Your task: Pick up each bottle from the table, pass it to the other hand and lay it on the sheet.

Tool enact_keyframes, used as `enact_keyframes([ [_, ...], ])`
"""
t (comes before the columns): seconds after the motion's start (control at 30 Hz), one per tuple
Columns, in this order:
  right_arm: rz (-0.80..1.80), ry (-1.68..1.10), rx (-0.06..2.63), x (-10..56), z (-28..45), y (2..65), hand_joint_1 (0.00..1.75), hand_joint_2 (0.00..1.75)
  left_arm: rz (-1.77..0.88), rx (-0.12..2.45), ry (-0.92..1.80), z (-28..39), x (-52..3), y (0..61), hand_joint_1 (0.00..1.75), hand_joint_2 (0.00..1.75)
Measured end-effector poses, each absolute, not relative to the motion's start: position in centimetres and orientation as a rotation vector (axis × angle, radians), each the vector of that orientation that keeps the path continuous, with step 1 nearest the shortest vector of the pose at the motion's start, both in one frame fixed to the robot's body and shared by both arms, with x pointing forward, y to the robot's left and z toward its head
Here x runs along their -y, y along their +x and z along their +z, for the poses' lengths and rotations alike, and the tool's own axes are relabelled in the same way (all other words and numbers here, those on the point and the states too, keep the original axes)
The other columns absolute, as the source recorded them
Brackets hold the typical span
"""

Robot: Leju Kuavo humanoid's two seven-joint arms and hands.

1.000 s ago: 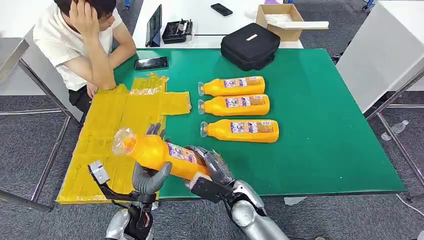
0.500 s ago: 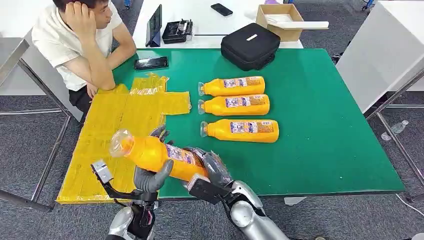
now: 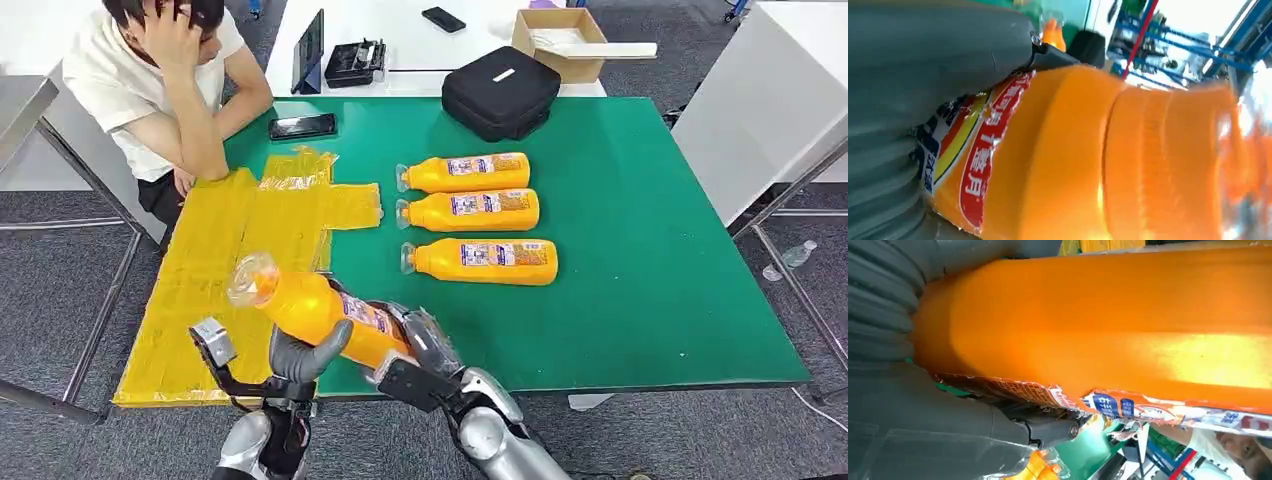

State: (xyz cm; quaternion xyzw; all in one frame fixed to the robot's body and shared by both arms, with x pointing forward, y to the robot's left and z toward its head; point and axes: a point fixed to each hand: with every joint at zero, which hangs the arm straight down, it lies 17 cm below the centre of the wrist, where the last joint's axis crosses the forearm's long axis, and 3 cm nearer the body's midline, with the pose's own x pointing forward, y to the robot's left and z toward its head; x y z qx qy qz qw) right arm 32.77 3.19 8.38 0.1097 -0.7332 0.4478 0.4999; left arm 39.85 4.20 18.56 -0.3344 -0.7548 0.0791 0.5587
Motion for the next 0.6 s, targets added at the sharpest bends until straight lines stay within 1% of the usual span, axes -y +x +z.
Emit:
enact_keyframes([
  [0.27, 0.946, 0.338, 1.772, -4.6, 9.3, 32.3, 0.0, 1.75, 0.17, 1.82, -0.701, 19.5, -5.4, 40.6, 1.75, 1.75],
  [0.6, 0.883, 0.332, 1.777, -4.9, 9.7, 32.9, 0.0, 1.75, 0.174, 1.854, -0.641, 20.2, -6.7, 41.2, 1.75, 1.75],
])
